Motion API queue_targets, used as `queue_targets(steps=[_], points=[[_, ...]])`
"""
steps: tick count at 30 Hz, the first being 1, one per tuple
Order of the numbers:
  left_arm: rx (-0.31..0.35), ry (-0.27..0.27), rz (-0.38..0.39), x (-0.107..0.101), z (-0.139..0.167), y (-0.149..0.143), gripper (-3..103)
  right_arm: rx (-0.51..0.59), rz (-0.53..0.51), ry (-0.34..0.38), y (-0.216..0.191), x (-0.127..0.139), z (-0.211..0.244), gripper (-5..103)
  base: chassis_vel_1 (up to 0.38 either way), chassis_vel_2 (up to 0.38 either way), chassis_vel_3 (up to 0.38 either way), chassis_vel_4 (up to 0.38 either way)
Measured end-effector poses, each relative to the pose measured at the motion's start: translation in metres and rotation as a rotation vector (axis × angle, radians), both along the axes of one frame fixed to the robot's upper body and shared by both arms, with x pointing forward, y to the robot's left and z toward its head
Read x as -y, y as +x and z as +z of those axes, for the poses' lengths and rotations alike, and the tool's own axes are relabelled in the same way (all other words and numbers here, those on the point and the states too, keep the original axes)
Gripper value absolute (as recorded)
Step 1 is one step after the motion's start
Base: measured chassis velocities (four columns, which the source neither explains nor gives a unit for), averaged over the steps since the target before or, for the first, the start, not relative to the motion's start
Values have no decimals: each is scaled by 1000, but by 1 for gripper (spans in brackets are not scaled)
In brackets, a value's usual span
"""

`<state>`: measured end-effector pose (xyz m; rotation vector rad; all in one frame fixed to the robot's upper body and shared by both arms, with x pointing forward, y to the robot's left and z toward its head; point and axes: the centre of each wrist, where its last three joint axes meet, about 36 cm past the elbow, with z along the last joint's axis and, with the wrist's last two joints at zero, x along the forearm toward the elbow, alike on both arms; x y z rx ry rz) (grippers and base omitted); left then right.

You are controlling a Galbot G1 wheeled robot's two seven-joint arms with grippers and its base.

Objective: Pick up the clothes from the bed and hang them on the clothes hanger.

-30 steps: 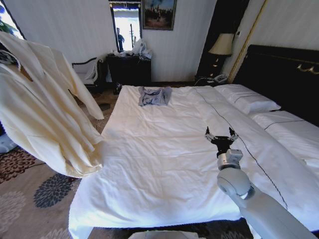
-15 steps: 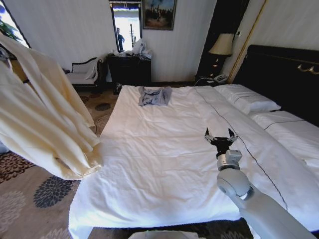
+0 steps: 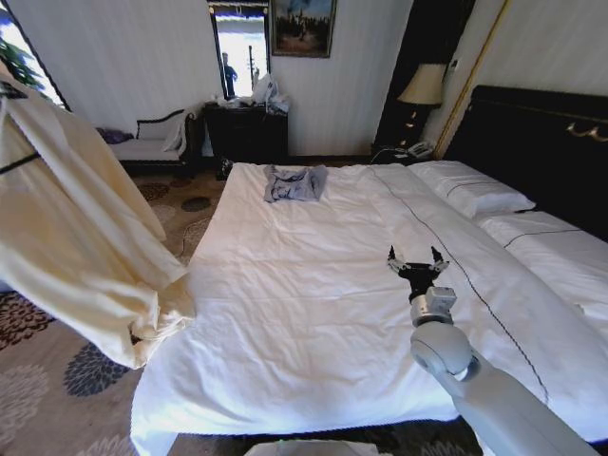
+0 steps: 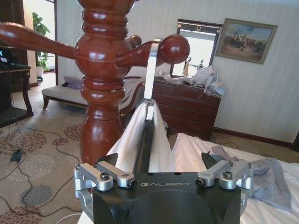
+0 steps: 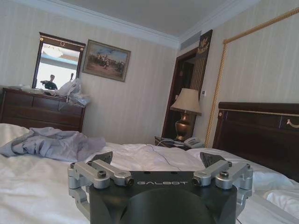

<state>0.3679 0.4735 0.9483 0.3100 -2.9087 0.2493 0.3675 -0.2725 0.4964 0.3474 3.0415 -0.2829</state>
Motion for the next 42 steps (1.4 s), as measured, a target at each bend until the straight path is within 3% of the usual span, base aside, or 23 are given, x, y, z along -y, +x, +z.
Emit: queue_targets(steps=[18, 26, 31, 32, 35, 36, 39, 40, 42], points=[[49, 14, -23, 21, 18, -24, 100, -5, 5, 1, -4, -3, -5, 100, 0, 0, 0, 0], [147, 32, -95, 36, 21, -37, 100, 32, 43, 31, -7, 1, 0, 100, 0, 0, 0, 0], [283, 85, -201, 62, 6, -41, 100, 65, 109, 73, -17, 5, 14, 100, 0, 0, 0, 0], [283, 85, -201, 62, 6, -41, 100, 65, 109, 73, -17, 5, 14, 100, 0, 0, 0, 0], [356, 110, -296, 93, -29, -36, 100, 60, 130, 82, -33, 11, 17, 100, 0, 0, 0, 0], [356, 110, -296, 93, -29, -36, 100, 60, 130, 82, -33, 11, 17, 100, 0, 0, 0, 0], [397, 150, -381, 127, -85, -25, 100, 41, 139, 100, -57, 18, 19, 100, 0, 0, 0, 0], [397, 150, -381, 127, -85, -25, 100, 41, 139, 100, -57, 18, 19, 100, 0, 0, 0, 0], [406, 157, -424, 146, -118, -24, 100, 28, 151, 98, -69, 20, 19, 100, 0, 0, 0, 0]])
